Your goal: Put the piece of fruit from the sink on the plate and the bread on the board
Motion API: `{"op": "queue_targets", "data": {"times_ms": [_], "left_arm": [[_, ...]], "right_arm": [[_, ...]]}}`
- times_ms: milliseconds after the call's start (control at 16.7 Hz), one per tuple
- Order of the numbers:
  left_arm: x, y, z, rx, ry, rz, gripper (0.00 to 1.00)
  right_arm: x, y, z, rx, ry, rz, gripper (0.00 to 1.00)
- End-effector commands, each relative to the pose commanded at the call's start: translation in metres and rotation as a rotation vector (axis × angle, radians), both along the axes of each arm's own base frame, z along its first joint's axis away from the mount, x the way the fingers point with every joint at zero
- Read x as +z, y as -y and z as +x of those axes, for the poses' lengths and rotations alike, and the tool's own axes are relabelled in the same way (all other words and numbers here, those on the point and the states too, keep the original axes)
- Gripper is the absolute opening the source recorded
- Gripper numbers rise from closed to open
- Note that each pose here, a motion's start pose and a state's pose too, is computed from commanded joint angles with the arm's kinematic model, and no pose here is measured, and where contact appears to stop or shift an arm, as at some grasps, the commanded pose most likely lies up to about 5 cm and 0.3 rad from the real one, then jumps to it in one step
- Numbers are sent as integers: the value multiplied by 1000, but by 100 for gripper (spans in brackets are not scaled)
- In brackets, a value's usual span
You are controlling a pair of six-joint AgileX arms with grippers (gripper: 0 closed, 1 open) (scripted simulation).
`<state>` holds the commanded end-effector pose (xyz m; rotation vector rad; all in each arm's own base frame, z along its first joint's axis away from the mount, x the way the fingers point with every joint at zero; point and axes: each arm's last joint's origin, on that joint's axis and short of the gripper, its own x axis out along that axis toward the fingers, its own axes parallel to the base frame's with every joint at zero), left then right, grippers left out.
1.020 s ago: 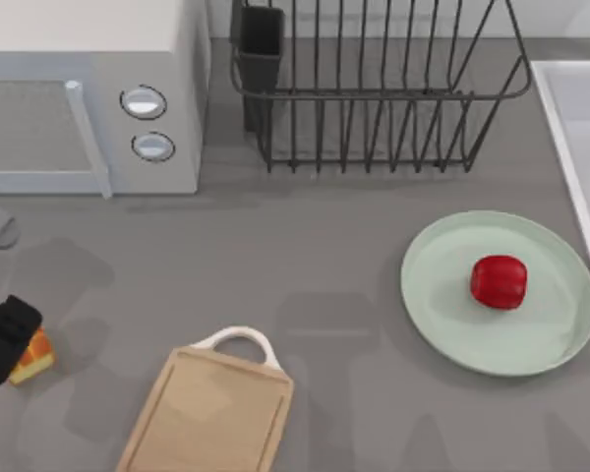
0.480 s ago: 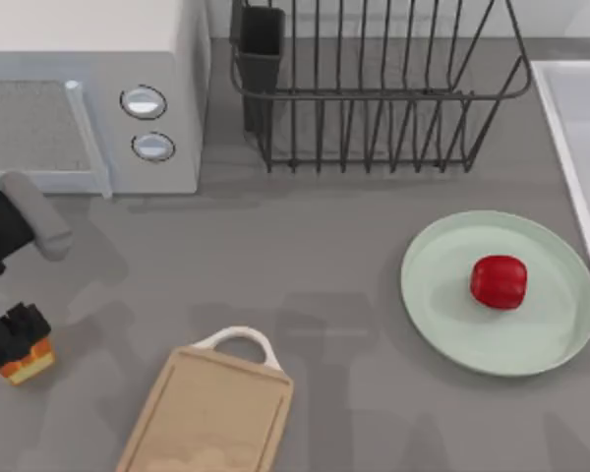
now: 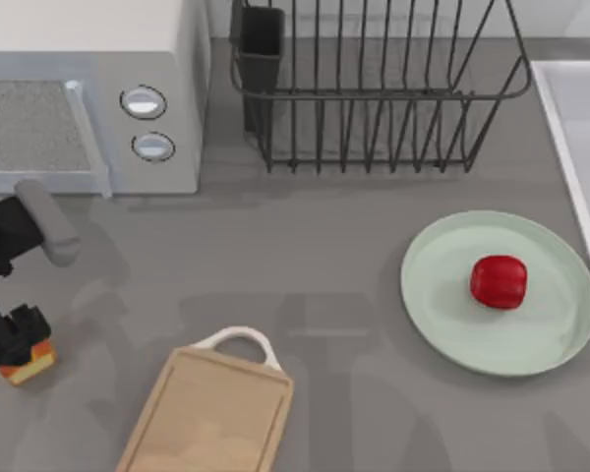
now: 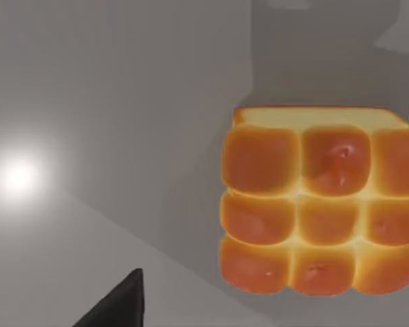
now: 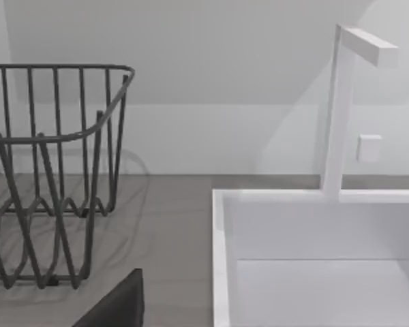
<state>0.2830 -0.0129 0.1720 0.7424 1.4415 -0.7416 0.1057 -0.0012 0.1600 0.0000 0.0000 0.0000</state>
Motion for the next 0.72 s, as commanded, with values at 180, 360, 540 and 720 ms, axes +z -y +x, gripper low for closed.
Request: {"op": "queue_targets", "data": {"times_ms": [180, 360, 540, 720], "left_arm": [[-5, -1, 0, 2, -2, 0, 100], [-28, 0, 2, 0, 0, 0, 100], [-56, 0, 2, 1, 10, 0, 100], [-70, 0, 0, 0, 0, 0, 100]], "right_arm": [[0, 0, 0, 0, 0, 0, 100], [0, 0, 0, 0, 0, 0, 100], [0, 0, 0, 0, 0, 0, 100], [0, 0, 0, 0, 0, 0, 100]]}}
